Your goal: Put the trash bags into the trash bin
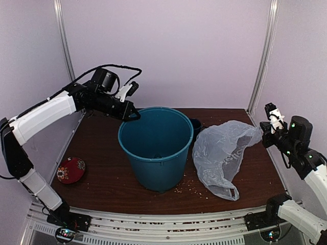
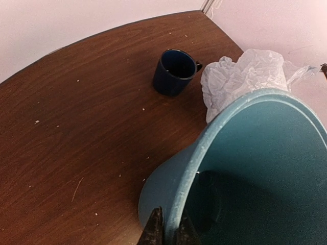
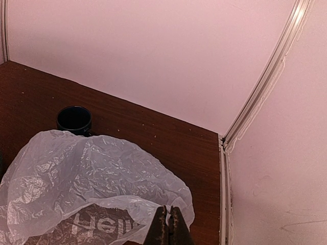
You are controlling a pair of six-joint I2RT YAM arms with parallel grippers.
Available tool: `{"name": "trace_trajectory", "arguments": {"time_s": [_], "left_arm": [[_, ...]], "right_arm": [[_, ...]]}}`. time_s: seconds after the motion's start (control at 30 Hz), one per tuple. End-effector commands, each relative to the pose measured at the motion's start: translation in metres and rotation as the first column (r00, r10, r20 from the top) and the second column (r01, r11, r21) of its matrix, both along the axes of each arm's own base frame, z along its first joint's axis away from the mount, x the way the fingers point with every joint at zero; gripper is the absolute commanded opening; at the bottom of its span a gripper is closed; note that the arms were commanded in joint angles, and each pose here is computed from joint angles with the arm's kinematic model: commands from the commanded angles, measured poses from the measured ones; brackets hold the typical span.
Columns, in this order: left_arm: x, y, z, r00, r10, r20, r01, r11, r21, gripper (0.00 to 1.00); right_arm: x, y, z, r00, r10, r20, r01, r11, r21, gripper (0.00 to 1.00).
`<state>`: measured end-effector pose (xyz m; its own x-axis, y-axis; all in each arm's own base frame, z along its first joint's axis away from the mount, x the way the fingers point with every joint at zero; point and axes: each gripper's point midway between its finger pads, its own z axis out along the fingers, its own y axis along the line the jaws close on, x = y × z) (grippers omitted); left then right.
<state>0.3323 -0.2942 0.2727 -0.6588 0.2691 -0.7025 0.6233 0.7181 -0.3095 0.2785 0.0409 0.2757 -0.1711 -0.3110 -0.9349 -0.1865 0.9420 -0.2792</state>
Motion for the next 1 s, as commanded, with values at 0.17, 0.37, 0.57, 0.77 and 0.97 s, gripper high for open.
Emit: {"name": "trace_trajectory", "arguments": {"time_s": [0.17, 0.37, 0.57, 0.77, 0.97], "left_arm": [[0.014, -0.051, 0.019, 0.998, -0.063, 0.032, 0.065, 0.994, -0.083, 0.02], [0.027, -0.023, 0.054, 0.985, 0.059, 0.160, -0.056, 0.998, -0.023, 0.65], [-0.009, 0.009, 0.148, 0.892, 0.177, 0.415, -0.165, 0.984, -0.065, 0.70], [-0.163, -0.101, 0.147, 0.844, -0.198, 0.499, 0.281, 0.955, -0.097, 0.71], [-0.269, -0.193, 0.057, 0.769, -0.461, 0.442, 0.509, 0.861, 0.012, 0.71]], "right_arm": [[-0.003, -0.003, 0.004, 1.000, -0.014, 0.028, 0.014, 1.000, 0.002, 0.00], [-0.002, -0.001, 0.003, 1.000, -0.007, 0.024, 0.007, 1.000, 0.003, 0.00], [0.000, 0.000, 0.000, 1.000, -0.005, 0.012, 0.005, 1.000, 0.006, 0.00], [0.003, -0.002, -0.003, 1.000, -0.017, 0.003, 0.017, 1.000, 0.002, 0.00], [0.006, -0.004, -0.007, 1.000, -0.022, -0.011, 0.022, 1.000, 0.004, 0.00]]}}
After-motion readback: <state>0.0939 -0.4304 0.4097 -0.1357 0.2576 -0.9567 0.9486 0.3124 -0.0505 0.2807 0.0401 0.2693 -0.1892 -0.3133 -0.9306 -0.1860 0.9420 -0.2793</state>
